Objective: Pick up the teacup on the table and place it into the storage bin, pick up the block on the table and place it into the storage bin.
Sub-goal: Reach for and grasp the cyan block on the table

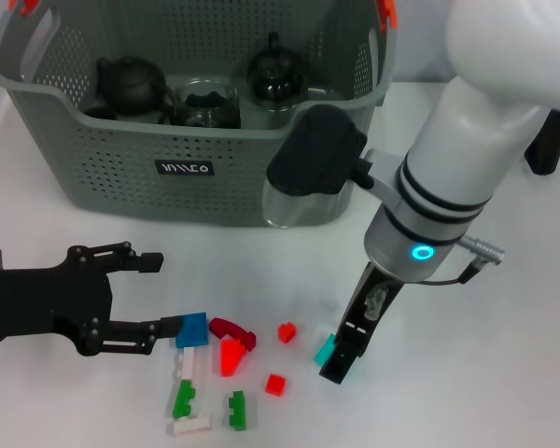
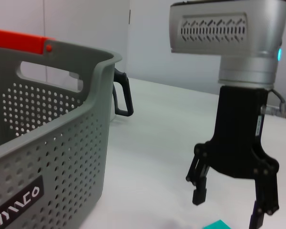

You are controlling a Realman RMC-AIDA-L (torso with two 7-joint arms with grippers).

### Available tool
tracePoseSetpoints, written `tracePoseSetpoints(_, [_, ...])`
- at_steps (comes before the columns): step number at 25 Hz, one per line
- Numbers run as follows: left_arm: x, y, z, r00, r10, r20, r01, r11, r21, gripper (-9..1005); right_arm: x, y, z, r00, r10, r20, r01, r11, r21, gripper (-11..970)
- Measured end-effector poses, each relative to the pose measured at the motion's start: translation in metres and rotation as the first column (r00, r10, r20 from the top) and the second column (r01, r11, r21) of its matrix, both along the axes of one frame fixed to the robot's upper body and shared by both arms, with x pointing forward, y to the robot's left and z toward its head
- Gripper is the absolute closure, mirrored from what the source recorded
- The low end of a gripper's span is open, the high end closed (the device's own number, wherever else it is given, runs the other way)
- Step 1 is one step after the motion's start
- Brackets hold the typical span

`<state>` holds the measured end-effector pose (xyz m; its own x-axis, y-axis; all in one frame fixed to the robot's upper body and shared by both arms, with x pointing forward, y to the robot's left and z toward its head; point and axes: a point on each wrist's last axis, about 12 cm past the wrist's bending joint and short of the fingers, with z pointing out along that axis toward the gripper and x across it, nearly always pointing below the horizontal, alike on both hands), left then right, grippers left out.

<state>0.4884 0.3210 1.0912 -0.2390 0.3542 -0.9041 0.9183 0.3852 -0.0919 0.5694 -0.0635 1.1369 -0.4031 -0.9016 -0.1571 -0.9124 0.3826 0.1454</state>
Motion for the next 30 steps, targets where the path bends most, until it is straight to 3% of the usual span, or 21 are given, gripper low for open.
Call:
tracePoseSetpoints(10, [0.004,-0.003,-0.005,1.0,0.007,-0.009,-0.007,1.0,-0.004,134,-0.007,0.012,-0.013,0.999,0.0,0.043,-0.001,1.0,0.006,21])
tracePoseSetpoints(25, [0.007,-0.005,-0.006,1.0,0.009,-0.013,-0.009,1.0,-0.008,135,-0.006,0.008,-0.02,0.999,-0.013,0.045,0.013,1.0,-0.014,59])
tracePoseSetpoints(28, [0.008,-0.005,-0.006,1.0,0.012,-0.014,-0.012,1.0,-0.007,135,-0.006,0.008,-0.02,0.999,-0.016,0.043,0.016,1.0,-0.014,204])
tracePoseSetpoints(30, [0.008,-0.005,-0.006,1.0,0.015,-0.013,-0.015,1.0,-0.004,135,-0.006,0.007,-0.021,0.999,-0.017,0.042,0.018,1.0,-0.016,202])
